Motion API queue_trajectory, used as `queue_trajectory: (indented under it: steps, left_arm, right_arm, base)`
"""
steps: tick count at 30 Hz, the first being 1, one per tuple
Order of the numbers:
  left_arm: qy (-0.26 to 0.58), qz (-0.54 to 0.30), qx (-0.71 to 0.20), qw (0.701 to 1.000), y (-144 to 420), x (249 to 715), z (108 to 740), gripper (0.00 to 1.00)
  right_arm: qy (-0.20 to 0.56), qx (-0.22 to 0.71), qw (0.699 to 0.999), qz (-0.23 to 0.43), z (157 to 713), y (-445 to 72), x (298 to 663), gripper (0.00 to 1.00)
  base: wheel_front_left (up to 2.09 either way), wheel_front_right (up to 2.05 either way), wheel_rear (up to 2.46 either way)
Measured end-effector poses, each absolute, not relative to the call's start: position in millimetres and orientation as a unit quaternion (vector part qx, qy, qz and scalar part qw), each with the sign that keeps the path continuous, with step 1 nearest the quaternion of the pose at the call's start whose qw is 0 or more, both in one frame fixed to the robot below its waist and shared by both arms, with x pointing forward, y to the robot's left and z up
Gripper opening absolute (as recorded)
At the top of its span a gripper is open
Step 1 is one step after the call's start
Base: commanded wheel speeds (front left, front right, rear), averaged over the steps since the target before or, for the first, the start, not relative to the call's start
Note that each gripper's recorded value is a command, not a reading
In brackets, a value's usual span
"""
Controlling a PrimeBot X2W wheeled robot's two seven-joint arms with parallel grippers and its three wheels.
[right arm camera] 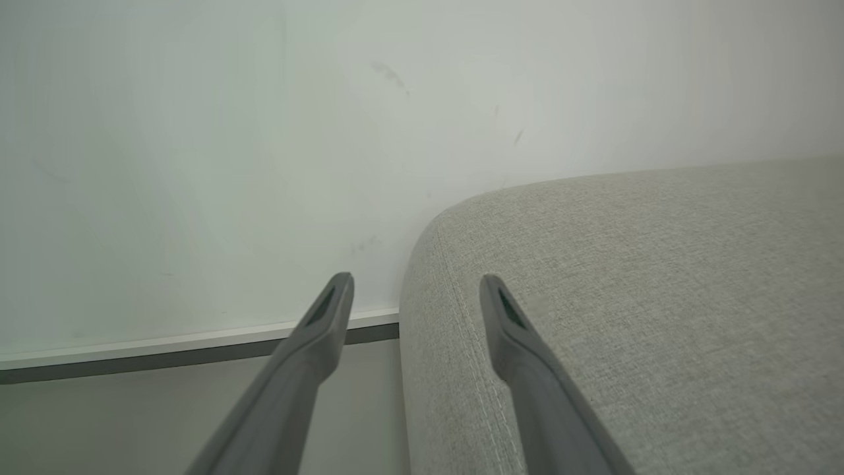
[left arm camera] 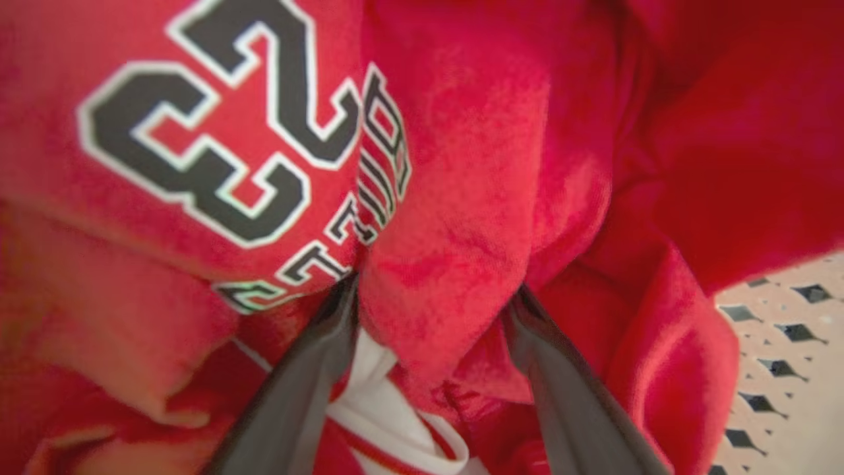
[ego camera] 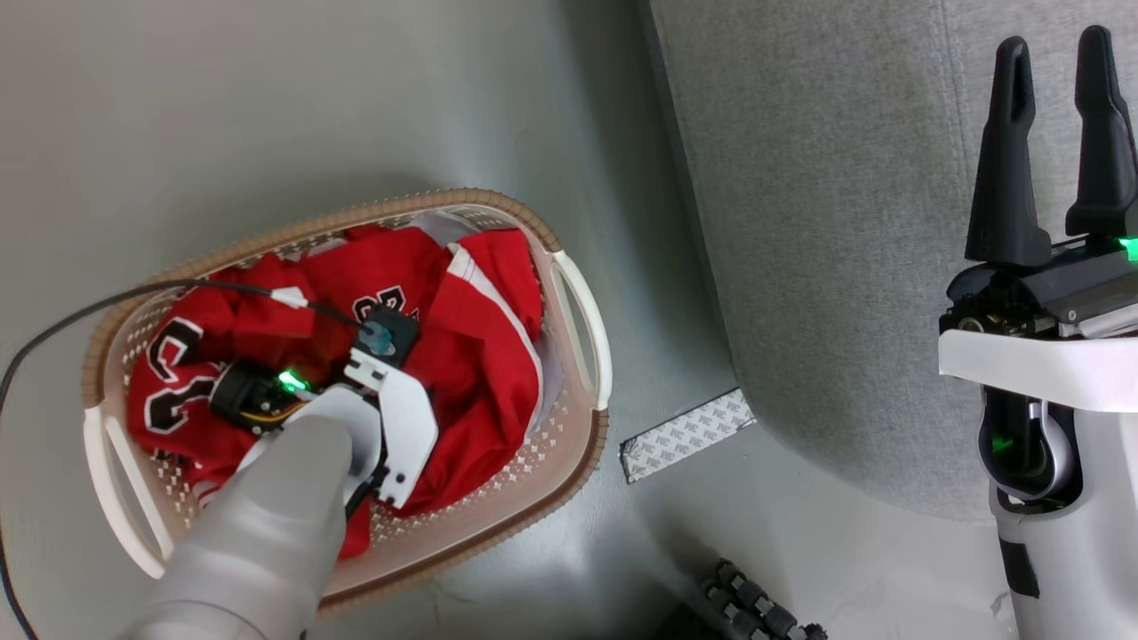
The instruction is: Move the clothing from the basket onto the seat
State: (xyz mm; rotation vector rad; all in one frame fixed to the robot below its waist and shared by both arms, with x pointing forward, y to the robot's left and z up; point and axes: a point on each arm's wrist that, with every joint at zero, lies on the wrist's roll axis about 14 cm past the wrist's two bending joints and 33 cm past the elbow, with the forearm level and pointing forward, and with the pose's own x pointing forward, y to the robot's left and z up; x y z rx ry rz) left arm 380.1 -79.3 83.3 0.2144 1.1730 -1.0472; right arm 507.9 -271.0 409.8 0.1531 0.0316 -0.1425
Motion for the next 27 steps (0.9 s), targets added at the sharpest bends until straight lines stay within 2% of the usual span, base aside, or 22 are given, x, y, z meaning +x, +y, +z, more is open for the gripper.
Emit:
queue_trajectory:
  steps: [1,2,4,10,16,27]
  left_arm:
    - [0.527,-0.467,0.088,0.704,-80,381,84,0.6]
    - [0.526,-0.466,0.081,0.707,-82,382,84,0.37]
    - [0.518,-0.465,0.074,0.714,-84,387,85,0.0]
    - [0.501,-0.469,0.052,0.726,-93,392,93,0.0]
    - [0.47,-0.47,0.026,0.747,-100,401,114,0.0]
    - [0.369,-0.481,-0.023,0.795,-117,410,216,0.0]
  right_arm:
    - [0.016,0.077,0.994,-0.07,409,-270,508,1.0]
    - [0.017,0.077,0.995,-0.068,408,-269,509,1.0]
    - [0.02,0.076,0.995,-0.065,404,-267,510,1.0]
    - [0.021,0.078,0.995,-0.061,405,-264,511,1.0]
    - [-0.006,0.081,0.995,-0.051,431,-261,516,1.0]
    - [-0.054,0.062,0.995,-0.054,490,-261,492,1.0]
  base:
    - [0.07,0.07,0.07]
    - [0.06,0.06,0.06]
    - [0.01,0.01,0.01]
    - [0.0,0.0,0.0]
    - [0.0,0.0,0.0]
    - [0.0,0.0,0.0]
